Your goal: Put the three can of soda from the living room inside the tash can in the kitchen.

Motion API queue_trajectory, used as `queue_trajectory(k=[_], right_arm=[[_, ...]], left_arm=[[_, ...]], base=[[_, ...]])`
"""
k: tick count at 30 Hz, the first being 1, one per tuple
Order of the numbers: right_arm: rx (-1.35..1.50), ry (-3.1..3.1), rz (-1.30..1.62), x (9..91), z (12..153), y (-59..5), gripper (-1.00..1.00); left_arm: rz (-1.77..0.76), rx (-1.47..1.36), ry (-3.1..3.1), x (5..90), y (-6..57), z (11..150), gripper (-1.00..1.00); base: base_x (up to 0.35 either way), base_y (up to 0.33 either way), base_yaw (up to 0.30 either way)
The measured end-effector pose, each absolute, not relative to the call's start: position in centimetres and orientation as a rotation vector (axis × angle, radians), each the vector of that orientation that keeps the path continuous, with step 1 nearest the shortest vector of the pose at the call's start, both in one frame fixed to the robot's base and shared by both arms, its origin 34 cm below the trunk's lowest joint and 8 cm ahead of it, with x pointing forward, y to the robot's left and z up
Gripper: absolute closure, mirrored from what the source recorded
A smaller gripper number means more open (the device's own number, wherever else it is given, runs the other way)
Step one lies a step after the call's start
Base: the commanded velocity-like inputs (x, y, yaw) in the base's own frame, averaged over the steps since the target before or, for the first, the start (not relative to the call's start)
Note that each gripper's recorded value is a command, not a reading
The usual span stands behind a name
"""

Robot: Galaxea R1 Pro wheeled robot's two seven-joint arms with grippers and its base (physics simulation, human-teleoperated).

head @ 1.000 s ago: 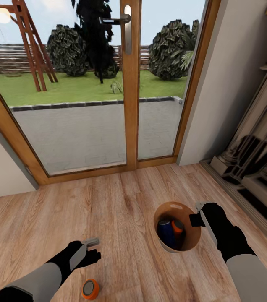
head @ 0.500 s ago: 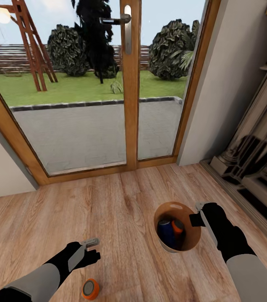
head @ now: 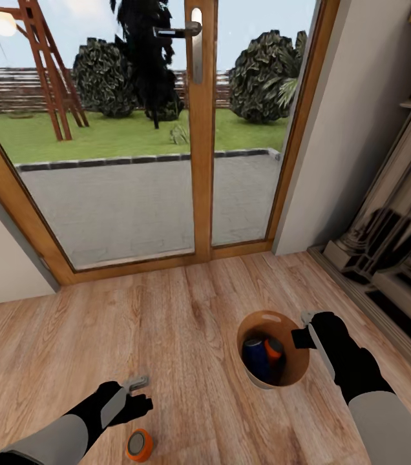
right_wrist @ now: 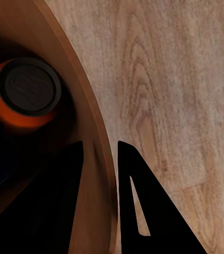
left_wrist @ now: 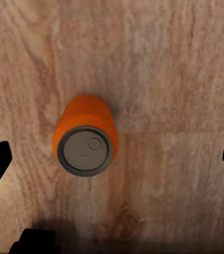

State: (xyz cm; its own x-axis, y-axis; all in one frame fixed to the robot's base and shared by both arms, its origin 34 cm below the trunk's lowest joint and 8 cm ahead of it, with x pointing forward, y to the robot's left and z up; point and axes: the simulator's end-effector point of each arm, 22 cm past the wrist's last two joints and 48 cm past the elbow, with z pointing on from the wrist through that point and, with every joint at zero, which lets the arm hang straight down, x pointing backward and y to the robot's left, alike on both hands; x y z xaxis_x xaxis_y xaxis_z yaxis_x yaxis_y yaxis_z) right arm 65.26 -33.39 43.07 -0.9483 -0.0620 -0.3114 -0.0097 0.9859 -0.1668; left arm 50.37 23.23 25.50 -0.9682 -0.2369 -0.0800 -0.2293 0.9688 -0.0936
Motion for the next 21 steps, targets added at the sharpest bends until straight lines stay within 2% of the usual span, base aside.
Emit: queue_trajectory(k=[21], right_arm=[[-0.051, 2.808, -0.226, 65.4, 43.2, -33.2, 1.00]], left_arm=[[-0.090, -0.384, 3.000, 49.6, 24.8, 24.8, -1.00]], base=[[0.000, 0.000, 0.000]])
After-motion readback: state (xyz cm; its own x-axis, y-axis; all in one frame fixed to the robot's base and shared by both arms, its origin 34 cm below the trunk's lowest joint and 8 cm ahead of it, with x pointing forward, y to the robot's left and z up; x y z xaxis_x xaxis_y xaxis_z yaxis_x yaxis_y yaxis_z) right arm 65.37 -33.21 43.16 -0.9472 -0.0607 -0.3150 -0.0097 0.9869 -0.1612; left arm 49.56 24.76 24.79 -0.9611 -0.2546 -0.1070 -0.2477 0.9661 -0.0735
